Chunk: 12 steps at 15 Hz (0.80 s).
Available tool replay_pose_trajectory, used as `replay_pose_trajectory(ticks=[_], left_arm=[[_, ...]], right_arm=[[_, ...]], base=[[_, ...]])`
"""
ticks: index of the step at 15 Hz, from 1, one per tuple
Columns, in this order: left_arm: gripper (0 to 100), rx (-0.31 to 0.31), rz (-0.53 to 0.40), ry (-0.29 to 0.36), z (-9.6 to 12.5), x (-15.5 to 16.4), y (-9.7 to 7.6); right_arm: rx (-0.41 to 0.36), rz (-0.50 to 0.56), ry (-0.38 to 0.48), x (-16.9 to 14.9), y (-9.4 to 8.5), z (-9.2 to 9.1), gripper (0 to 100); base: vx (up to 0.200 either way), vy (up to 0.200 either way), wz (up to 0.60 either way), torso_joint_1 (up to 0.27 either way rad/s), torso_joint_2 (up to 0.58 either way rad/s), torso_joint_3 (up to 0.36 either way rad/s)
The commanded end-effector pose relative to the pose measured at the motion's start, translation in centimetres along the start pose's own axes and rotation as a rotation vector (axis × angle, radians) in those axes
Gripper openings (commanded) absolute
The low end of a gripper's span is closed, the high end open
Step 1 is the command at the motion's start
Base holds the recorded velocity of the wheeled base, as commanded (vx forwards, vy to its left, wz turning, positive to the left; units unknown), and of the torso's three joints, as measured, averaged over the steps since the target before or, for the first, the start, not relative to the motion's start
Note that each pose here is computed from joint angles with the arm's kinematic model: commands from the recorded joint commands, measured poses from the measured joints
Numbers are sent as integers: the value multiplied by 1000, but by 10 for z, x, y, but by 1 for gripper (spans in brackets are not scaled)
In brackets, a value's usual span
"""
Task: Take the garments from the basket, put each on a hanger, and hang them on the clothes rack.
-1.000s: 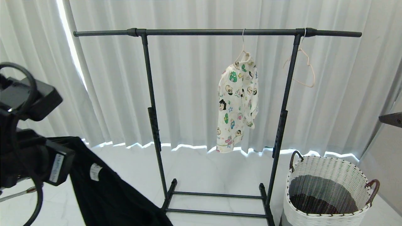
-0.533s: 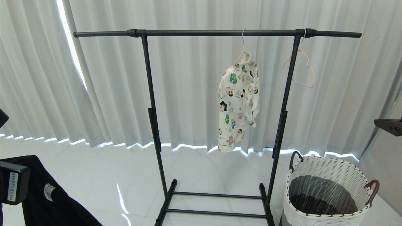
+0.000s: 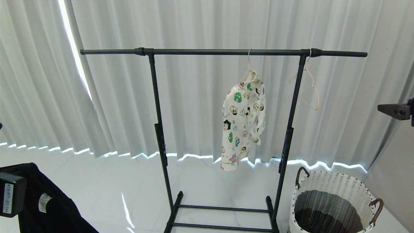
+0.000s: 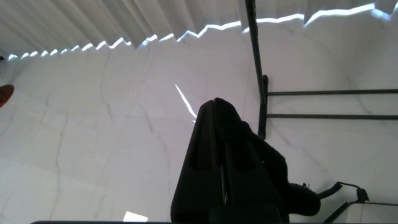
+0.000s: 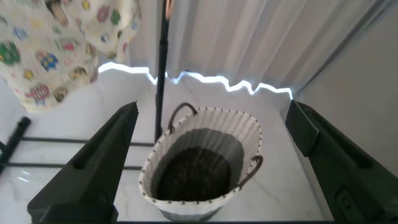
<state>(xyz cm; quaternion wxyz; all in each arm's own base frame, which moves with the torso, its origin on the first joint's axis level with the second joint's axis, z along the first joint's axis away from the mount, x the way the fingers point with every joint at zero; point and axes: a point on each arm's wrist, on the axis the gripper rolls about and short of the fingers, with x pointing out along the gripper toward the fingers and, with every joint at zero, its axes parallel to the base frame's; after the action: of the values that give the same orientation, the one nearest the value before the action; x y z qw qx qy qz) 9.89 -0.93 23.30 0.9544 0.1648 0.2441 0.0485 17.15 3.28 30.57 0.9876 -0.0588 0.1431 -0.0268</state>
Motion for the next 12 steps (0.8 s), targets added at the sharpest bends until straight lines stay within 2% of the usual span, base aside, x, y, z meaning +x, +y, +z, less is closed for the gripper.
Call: replay_pose_trajectory(ticks=[1,4,7,12], left_arm=[[0,-2,0,-14,0,-3,1],[0,36,0,-36,-1,-8,2],[0,66,3,-43,-2,-10,2],[0,66,3,-43,-2,-10,2]], right_arm=[[-8,2,24,8,2,1,100],[-29,21,101,5,3,0,100],[-2,29,115,11,6,2,100],[20,33,124,15,8,1,100]], base=[[0,0,0,193,-466,-281],[0,0,0,211,-471,-279],[0,0,0,212,-489,-281],[0,0,0,234,-511,-280]])
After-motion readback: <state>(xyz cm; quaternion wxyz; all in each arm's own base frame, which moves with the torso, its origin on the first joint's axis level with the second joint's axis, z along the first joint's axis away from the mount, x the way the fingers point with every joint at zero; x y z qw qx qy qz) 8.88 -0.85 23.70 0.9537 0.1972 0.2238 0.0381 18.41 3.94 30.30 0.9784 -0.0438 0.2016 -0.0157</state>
